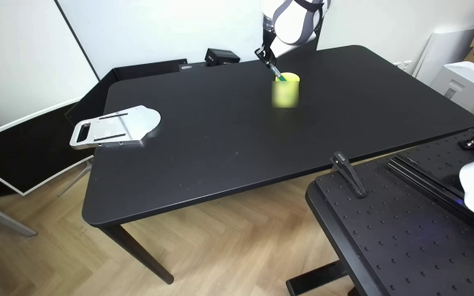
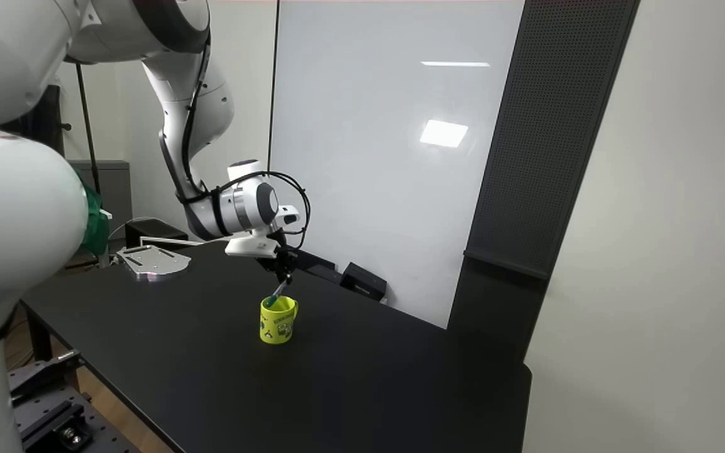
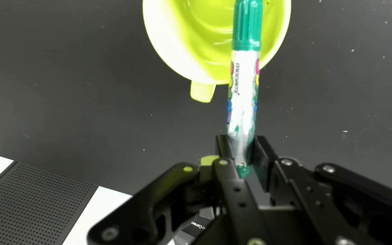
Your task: Pick up the marker and put it in the cup
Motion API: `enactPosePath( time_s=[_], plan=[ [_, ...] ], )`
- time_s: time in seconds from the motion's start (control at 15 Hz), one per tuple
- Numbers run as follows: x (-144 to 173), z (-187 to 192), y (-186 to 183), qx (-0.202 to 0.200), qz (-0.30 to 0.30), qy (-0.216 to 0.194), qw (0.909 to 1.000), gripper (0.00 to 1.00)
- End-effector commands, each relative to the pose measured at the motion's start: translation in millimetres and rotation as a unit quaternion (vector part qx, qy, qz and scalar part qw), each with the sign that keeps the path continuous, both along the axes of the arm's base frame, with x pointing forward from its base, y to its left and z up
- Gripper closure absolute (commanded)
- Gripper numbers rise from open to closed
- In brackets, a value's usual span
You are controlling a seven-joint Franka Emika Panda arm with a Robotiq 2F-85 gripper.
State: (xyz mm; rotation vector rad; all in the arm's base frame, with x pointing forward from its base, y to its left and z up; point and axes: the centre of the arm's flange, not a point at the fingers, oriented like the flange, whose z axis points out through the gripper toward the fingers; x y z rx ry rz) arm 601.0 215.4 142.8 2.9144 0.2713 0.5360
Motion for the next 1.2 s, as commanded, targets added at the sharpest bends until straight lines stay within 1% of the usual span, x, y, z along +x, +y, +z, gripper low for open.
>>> enactPosePath(
  time_s=[0.0,1.13],
  plan=[
    [-6.9,-0.8,4.0,0.001,0.0,0.0,1.0,0.95],
    [-7.2,-0.5,3.8,-0.003,0.005,0.002,1.0,0.95]
  ],
)
